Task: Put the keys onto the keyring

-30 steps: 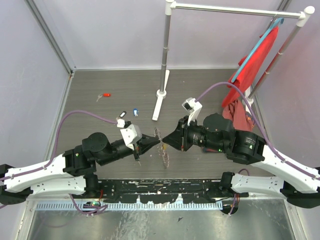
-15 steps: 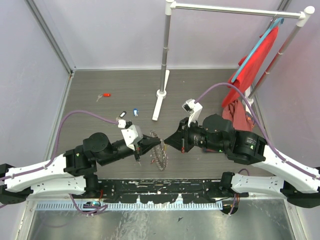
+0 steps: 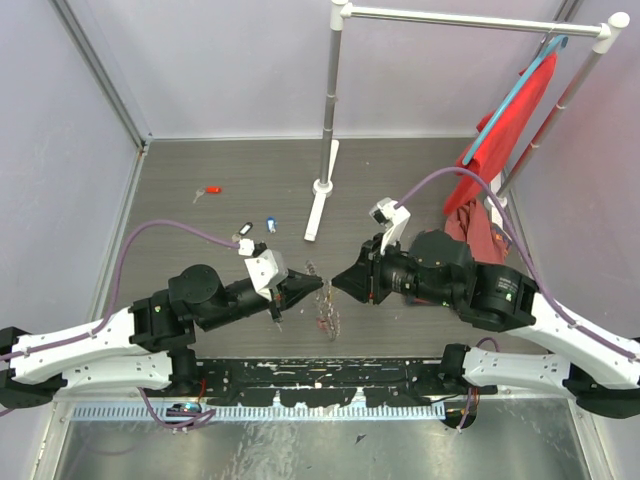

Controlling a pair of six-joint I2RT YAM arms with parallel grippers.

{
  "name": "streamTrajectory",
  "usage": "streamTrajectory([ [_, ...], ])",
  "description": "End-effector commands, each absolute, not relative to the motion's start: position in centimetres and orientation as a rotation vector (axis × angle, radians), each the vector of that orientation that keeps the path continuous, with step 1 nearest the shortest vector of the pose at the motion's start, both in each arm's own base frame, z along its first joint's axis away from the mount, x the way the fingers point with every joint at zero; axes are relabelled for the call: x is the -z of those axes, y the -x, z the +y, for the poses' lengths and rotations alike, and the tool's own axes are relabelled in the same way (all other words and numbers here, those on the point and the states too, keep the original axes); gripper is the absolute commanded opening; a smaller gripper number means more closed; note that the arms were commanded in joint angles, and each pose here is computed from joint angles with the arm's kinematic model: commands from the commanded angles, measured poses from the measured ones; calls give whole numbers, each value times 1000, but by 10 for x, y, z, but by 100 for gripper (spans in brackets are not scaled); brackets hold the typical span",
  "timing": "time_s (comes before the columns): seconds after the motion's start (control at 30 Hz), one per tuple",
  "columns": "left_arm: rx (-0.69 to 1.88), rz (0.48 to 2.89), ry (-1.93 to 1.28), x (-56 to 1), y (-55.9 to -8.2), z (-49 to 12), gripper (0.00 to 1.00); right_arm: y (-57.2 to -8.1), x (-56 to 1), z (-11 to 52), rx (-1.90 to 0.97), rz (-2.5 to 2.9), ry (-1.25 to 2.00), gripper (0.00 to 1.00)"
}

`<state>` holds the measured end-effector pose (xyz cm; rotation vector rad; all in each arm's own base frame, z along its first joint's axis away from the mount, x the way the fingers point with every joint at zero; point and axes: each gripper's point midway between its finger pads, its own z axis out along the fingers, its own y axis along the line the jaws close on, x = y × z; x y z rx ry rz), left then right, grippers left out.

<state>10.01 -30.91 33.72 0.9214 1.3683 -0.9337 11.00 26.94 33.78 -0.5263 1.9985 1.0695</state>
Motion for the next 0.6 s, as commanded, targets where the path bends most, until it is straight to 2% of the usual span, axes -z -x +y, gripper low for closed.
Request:
streamTrajectory([
  [0.0, 991, 1274, -853, -376, -98, -307, 0, -113, -365, 261, -1108, 1887, 473, 23],
  [0.23, 993, 1271, -850, -377, -98, -307, 0, -110, -358, 261, -1107, 1897, 493, 27],
  [0.4, 1002, 1265, -849, -379, -96, -307, 0, -97, -363, 268, -1128, 1750, 720, 36],
  [0.57, 1028, 1250, -854, -383, -93, -308, 0, -91, -372, 266, -1067, 1453, 923, 38],
])
